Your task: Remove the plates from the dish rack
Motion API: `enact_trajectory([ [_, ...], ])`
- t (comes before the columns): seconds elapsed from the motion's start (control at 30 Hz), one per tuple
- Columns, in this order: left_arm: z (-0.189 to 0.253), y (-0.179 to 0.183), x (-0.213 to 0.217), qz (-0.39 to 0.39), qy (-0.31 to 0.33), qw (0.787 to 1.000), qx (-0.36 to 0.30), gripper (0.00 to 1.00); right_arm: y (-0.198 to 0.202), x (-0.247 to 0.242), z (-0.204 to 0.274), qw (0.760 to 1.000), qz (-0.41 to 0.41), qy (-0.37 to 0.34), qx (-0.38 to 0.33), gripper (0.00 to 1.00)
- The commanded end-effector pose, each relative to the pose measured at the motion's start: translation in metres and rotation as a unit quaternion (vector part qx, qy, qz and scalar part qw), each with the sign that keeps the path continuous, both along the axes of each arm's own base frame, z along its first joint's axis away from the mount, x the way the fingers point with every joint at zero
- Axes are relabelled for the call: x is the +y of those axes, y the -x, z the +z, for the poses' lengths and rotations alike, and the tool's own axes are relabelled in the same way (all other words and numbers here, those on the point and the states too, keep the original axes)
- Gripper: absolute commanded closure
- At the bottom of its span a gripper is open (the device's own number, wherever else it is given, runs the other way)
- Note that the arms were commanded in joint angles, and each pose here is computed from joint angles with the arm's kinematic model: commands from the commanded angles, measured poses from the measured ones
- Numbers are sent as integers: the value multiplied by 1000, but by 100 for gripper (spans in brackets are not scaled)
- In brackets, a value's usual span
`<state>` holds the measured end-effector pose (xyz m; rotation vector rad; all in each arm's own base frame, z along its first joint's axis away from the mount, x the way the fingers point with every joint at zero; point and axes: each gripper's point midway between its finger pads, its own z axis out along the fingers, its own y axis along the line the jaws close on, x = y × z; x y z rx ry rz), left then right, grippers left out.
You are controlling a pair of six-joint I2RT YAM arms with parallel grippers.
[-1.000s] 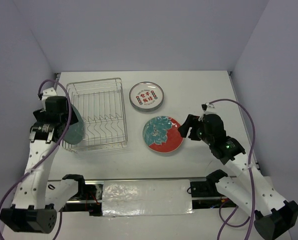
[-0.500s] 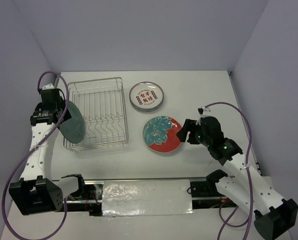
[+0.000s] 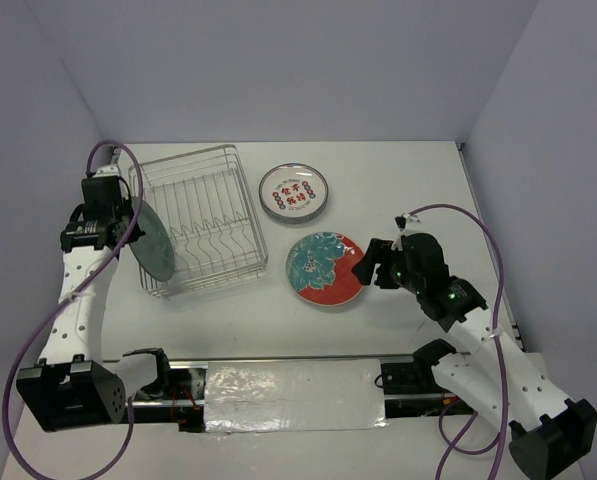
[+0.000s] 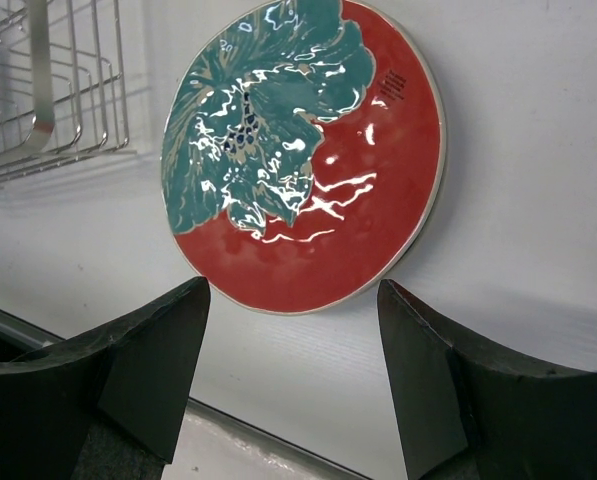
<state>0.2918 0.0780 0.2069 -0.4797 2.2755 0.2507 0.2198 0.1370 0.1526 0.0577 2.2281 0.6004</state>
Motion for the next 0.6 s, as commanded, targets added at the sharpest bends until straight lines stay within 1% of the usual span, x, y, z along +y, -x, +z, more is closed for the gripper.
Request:
enact_trajectory([
  [0.0, 37, -17, 12, -1, -39, 997, -63, 100, -1, 5, 14, 999, 14, -13, -27, 25],
  [0.13, 48, -22, 9, -43, -81, 993, -68, 100, 0, 7, 18, 999, 18, -17, -30, 25],
  [0.17, 57, -22, 11, -45, -95, 991, -81, 100, 1, 7, 18, 999, 18, -17, -29, 25],
  [0.23, 65, -22, 4, -89, -132, 983, -86, 100, 1, 8, 21, 999, 20, -20, -31, 25],
  [0.27, 74, -20, 0, -107, -148, 977, -110, 100, 1, 7, 21, 999, 19, -20, -31, 25],
  [0.3, 81, -19, -6, -140, -179, 967, -115, 100, 1, 8, 22, 999, 20, -21, -32, 25],
  [0.33, 88, -16, -9, -157, -196, 959, -128, 100, 1, 8, 23, 999, 19, -23, -34, 25],
  [0.37, 103, -10, -11, -165, -218, 948, -163, 100, 1, 9, 24, 999, 21, -24, -33, 25],
  [0.43, 121, 0, 0, -118, -233, 947, -186, 100, 1, 10, 27, 999, 23, -29, -34, 25],
  [0.47, 130, 5, 3, -110, -240, 946, -189, 100, 2, 12, 28, 999, 26, -32, -34, 25],
  [0.57, 134, 1, -1, -120, -238, 946, -184, 100, 2, 14, 33, 998, 29, -39, -37, 25],
])
